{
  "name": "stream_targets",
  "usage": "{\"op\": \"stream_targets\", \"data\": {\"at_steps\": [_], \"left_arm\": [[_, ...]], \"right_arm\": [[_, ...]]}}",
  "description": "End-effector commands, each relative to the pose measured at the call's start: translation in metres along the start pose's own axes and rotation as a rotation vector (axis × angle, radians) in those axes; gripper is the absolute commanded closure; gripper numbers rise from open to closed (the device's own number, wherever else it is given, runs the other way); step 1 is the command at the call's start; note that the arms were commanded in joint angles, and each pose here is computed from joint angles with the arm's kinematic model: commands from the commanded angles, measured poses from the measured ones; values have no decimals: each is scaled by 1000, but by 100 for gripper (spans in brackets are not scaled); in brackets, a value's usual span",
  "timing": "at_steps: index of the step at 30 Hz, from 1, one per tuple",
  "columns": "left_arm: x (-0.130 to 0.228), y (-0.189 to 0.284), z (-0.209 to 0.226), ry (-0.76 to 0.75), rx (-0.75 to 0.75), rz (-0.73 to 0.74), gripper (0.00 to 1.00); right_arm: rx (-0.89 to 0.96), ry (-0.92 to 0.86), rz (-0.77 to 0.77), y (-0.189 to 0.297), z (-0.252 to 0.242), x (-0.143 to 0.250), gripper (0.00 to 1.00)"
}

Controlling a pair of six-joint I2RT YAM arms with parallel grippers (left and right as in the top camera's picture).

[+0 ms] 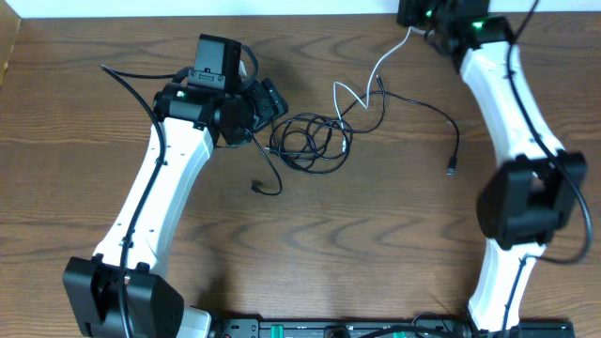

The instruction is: Untangle cables

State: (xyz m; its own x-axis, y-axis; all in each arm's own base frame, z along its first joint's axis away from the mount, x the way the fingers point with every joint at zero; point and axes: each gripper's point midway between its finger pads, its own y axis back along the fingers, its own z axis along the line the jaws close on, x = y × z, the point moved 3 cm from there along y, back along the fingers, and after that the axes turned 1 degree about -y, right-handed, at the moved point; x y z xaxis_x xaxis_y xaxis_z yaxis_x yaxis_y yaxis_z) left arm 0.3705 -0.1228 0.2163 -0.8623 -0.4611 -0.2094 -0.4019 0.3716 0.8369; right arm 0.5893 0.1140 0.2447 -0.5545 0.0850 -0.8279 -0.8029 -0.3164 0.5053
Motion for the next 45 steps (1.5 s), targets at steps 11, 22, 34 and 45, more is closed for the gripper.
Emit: {"op": "stream_targets", "data": {"at_steps": [11, 22, 34, 45], "left_arm": [[-2, -2, 1, -14, -18, -9, 21], [-3, -2, 3, -10, -27, -16, 21], [-3, -2, 3, -10, -29, -14, 21], [-2, -2, 4, -12, -34, -9, 21]], "right_arm": [[451, -83, 100, 30, -87, 21, 99], [732, -302, -60, 244, -162, -39, 99], [870, -465, 68, 333, -176, 5, 99], [920, -532, 655, 280, -202, 112, 75]]}}
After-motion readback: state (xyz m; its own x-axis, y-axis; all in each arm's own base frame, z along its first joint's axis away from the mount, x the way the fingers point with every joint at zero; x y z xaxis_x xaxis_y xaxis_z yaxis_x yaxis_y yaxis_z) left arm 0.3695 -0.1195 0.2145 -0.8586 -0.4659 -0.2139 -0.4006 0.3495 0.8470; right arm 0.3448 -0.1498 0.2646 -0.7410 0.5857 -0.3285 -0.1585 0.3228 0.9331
